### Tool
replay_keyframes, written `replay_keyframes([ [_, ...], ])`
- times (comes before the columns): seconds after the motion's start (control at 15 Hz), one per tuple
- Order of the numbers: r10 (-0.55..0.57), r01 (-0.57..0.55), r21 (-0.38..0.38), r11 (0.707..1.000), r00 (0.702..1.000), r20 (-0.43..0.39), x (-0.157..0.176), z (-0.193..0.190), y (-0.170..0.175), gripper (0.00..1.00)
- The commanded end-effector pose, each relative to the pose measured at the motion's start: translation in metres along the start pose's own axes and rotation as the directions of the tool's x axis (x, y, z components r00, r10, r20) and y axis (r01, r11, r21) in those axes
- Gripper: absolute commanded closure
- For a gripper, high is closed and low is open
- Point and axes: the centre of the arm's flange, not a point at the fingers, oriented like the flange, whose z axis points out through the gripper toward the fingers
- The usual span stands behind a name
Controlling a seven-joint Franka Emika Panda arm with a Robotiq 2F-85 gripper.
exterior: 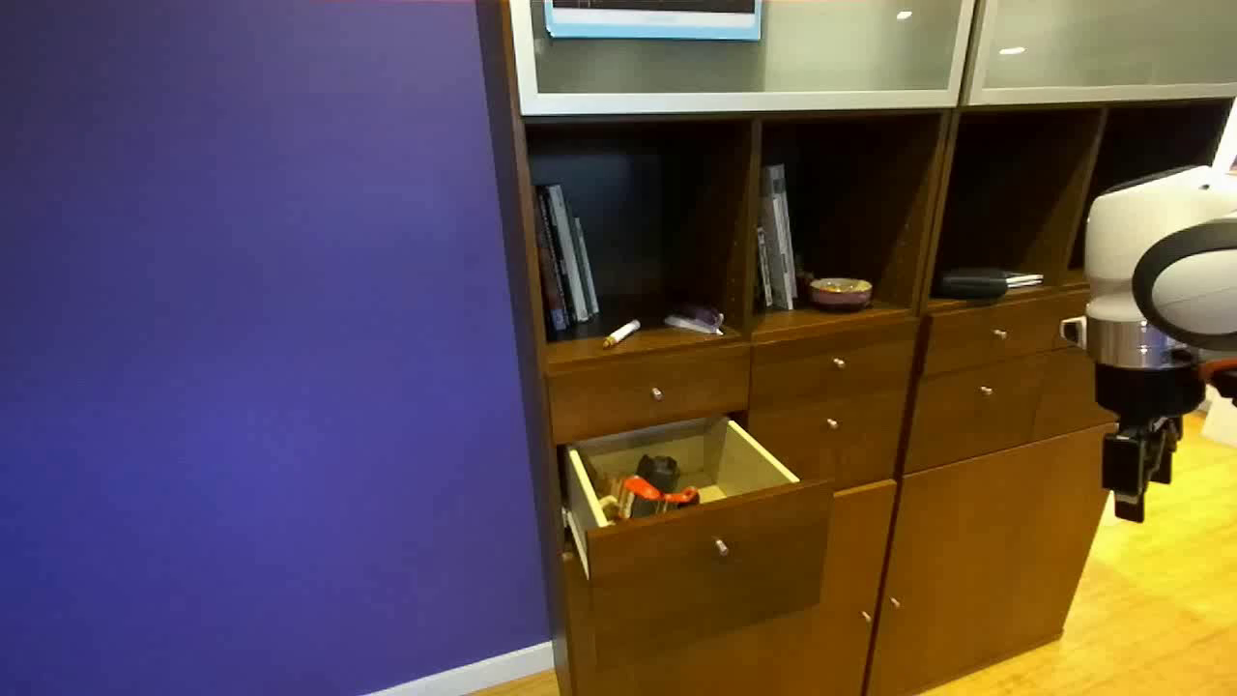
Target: Open the top left drawer
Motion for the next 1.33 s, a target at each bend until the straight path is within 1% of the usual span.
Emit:
replay_keyframes([
  [0.0,0.0,0.0,0.0,1.0,1.0,0.0,0.0,0.0,0.0,0.0],
  [0.73,0.0,0.0,0.0,1.0,1.0,0.0,0.0,0.0,0.0,0.0],
  [0.87,0.002,-0.002,0.001,1.0,1.0,-0.012,0.018,-0.019,-0.013,0.0],
  [0.93,0.02,-0.02,0.015,1.0,1.0,-0.011,0.03,-0.033,-0.024,0.0],
  [1.07,0.039,-0.037,0.059,0.998,0.999,-0.038,0.049,-0.059,-0.046,0.0],
  [1.13,0.051,-0.048,0.061,0.997,0.997,-0.052,0.058,-0.07,-0.057,0.0],
  [1.27,0.108,-0.101,0.099,0.99,0.992,-0.061,0.076,-0.095,-0.081,0.0],
])
